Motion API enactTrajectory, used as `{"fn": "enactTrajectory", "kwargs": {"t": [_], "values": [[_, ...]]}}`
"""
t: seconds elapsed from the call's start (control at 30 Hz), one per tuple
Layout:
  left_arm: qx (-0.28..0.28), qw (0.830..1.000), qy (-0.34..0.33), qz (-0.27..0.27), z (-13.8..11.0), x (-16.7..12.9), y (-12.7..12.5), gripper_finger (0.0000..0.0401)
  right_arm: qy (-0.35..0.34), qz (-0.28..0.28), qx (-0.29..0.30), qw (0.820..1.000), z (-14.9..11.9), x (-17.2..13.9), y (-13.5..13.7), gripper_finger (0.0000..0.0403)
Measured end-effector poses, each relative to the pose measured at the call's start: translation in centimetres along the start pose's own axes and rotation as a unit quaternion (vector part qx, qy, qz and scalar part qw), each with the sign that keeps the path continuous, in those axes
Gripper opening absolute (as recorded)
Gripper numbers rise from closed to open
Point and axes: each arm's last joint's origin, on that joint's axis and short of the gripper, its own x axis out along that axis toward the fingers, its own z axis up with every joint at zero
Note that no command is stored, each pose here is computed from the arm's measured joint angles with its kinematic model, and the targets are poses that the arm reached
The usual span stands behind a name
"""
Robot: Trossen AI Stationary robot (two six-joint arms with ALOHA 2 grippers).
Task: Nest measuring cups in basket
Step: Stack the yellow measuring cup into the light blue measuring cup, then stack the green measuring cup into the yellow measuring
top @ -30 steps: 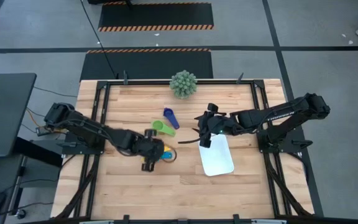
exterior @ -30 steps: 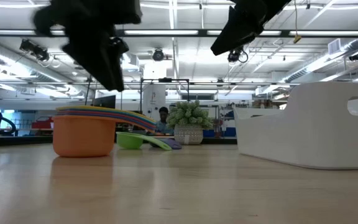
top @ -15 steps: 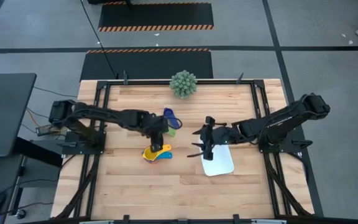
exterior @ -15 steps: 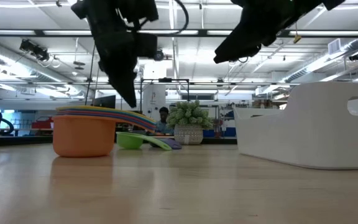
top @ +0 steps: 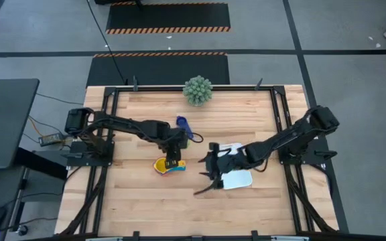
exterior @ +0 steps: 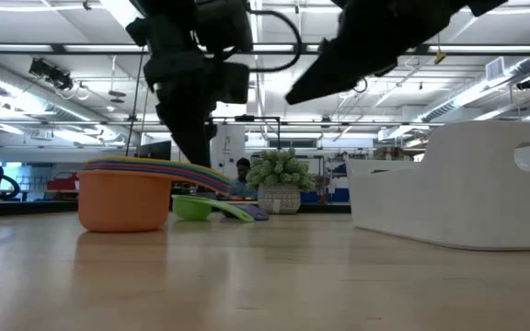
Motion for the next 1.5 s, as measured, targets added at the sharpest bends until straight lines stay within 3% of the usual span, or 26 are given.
{"fn": "enactTrajectory", "kwargs": {"t": [0.17, 0.33, 0.43, 0.6, 1.03, 1.5], "values": [[0.020, 1.000, 0.002, -0.005, 0.0, -0.2, -0.7, 0.0187, -0.017, 0.015, -0.013, 1.000, 0.9, 2.1, 1.9, 0.0220], [0.036, 0.999, -0.002, -0.009, 0.0, -0.1, -1.3, 0.0187, -0.016, 0.014, -0.021, 1.000, 0.1, 4.4, 3.0, 0.0220], [0.068, 0.997, -0.013, 0.020, -0.1, -0.3, -2.0, 0.0187, -0.009, -0.001, -0.026, 1.000, -0.6, 5.1, 3.2, 0.0220], [0.107, 0.991, -0.081, 0.027, -0.3, -1.5, -3.1, 0.0187, -0.011, -0.022, -0.029, 0.999, -0.8, 4.4, 3.6, 0.0215], [0.105, 0.986, -0.128, 0.034, -1.9, -4.2, -1.8, 0.0187, -0.023, -0.037, -0.006, 0.999, -2.2, 4.1, 2.2, 0.0205], [0.086, 0.982, -0.157, 0.058, -4.9, -3.7, 1.4, 0.0187, -0.025, -0.067, -0.005, 0.997, -2.4, 2.7, -0.9, 0.0203]]}}
